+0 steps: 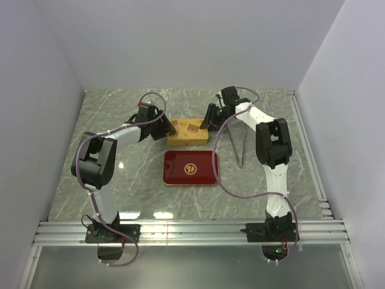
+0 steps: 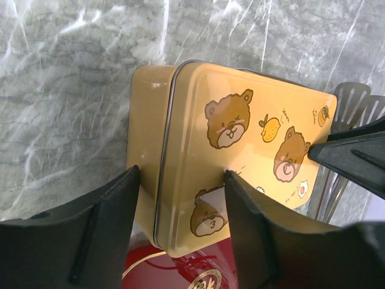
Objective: Pack the chocolate
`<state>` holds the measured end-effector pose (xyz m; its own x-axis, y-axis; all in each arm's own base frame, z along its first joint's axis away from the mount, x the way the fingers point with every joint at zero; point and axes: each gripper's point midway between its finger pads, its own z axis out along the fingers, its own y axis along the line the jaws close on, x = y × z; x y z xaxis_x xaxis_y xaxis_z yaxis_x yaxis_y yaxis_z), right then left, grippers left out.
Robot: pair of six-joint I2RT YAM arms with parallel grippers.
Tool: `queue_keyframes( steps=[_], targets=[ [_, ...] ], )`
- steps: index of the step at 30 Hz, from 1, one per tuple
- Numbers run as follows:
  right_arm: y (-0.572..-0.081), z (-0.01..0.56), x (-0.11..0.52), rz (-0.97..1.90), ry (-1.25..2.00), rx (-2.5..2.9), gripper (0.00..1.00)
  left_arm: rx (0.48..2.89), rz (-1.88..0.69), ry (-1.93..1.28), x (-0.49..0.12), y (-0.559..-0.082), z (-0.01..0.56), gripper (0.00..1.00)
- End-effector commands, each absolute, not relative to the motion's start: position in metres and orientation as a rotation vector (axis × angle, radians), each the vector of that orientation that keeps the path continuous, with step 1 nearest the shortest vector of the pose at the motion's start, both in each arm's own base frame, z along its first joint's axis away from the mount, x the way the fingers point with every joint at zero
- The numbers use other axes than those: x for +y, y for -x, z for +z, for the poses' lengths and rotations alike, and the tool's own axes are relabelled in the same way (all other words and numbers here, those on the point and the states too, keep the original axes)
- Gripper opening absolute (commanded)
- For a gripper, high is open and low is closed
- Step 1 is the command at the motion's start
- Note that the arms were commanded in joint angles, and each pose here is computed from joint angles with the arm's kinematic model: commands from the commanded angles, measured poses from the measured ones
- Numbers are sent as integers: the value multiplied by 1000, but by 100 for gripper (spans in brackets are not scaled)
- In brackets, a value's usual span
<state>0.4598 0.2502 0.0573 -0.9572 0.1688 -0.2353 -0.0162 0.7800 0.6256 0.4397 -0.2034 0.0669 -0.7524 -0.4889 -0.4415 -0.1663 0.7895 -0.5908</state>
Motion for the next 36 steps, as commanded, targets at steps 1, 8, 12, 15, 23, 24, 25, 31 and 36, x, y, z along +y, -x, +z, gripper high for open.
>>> queue_keyframes(
  steps=[1,8,12,15,23,24,25,31,36],
  targets=[
    [-459,57,261,933,-73,2701,49,2380,-778,459,-215,-436,70,61],
    [-456,56,261,918,-63,2710,49,2402,-766,468,-214,-432,63,54],
    [-457,58,261,917,-65,2707,49,2406,-765,471,-213,-430,61,51],
    [-456,61,262,925,-64,2705,49,2417,-768,473,-213,-427,58,48],
    [-455,71,263,921,-59,2691,52,2454,-716,499,-206,-418,44,43],
    [-454,73,263,926,-56,2687,53,2462,-701,502,-204,-417,41,43],
    [-454,73,263,926,-57,2688,54,2474,-684,508,-202,-416,39,43],
    [-453,84,264,928,-45,2666,61,2505,-650,527,-198,-410,31,46],
    [-454,87,264,917,-45,2658,62,2514,-649,531,-198,-409,27,47]
  ],
)
